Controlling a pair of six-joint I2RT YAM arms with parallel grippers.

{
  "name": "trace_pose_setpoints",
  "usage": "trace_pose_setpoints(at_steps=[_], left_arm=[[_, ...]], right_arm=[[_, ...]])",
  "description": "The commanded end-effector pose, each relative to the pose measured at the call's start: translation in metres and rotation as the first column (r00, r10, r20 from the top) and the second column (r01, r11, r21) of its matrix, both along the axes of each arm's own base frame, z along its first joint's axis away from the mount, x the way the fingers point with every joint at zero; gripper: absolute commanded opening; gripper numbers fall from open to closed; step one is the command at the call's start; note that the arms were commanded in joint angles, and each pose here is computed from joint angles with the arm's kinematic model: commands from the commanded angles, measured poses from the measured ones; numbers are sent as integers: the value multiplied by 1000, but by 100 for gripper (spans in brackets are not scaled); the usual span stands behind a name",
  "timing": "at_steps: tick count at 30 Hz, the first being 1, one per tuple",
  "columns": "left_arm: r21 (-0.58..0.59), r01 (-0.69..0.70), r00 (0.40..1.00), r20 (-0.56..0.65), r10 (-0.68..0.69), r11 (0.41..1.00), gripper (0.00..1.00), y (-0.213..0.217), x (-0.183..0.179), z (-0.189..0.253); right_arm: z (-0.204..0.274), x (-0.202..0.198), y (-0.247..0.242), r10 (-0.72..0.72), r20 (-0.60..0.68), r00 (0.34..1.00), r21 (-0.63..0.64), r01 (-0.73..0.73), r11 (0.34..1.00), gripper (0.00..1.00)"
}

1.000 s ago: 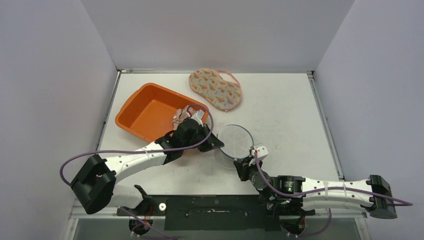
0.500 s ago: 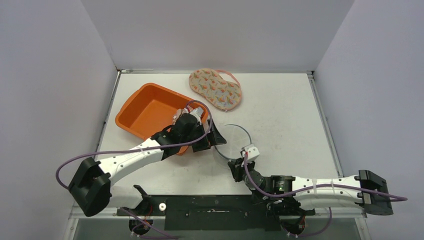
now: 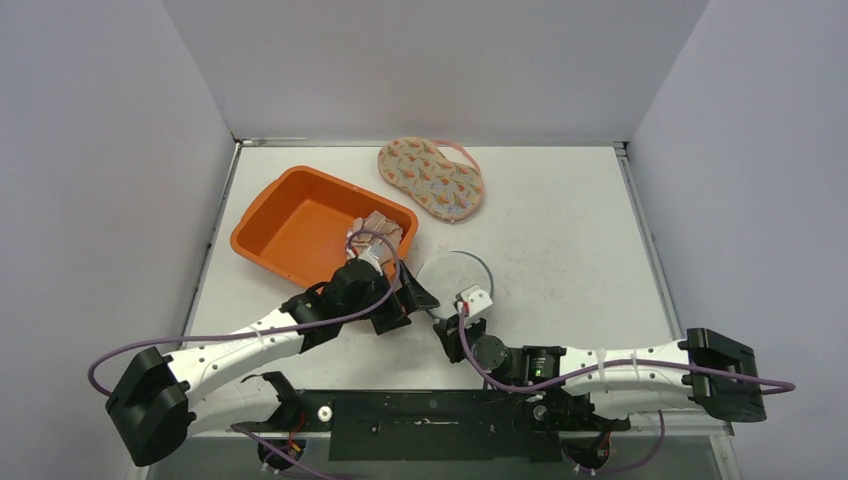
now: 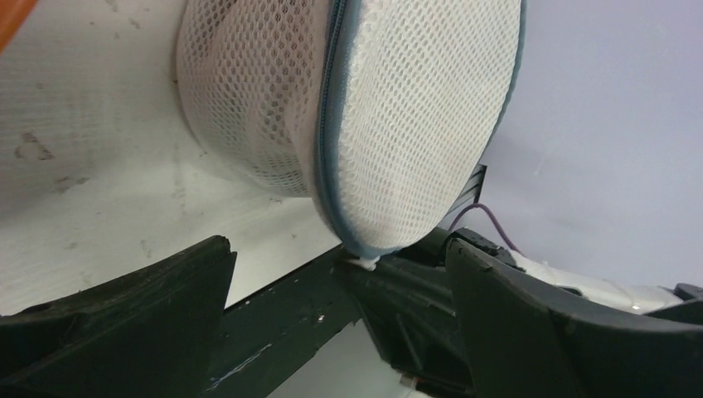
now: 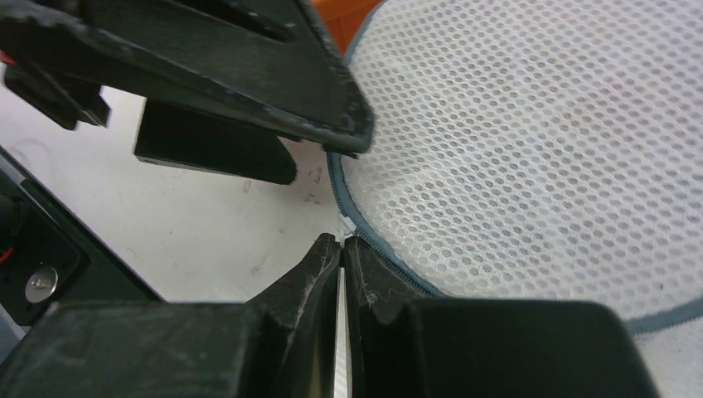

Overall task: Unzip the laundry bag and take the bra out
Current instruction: Unzip the laundry bag at the center of the board.

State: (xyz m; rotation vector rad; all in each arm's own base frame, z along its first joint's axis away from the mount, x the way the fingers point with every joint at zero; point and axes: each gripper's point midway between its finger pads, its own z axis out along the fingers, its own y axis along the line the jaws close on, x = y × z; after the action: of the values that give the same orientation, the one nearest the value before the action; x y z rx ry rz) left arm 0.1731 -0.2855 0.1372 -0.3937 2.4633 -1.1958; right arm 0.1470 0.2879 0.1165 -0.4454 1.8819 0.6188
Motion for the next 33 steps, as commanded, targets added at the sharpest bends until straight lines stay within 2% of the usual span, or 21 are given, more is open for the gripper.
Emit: trace_pose_setpoints(at_steps=[1, 7, 16, 26, 33], left_arm=[[-138, -44, 998, 47, 51, 989, 95, -24, 19, 31], [-146, -65, 996, 53, 74, 987, 80, -31, 27, 30], [-125, -83, 995, 39, 88, 989, 33, -30, 30, 16], [-94, -78, 994, 67, 85, 992, 0, -29, 35, 19], [-96, -42, 995, 90, 50, 994, 0, -32, 36, 22]], right_arm=[[30, -2, 25, 55, 24, 998, 94, -57, 994, 5], [29, -4, 26, 65, 17, 998, 90, -66, 994, 5], [24, -3, 18, 47, 7, 999, 86, -48, 995, 5], [21, -2, -3, 2, -2, 1000, 68, -2, 998, 5], [11, 0, -31, -66, -22, 998, 44, 67, 997, 5]])
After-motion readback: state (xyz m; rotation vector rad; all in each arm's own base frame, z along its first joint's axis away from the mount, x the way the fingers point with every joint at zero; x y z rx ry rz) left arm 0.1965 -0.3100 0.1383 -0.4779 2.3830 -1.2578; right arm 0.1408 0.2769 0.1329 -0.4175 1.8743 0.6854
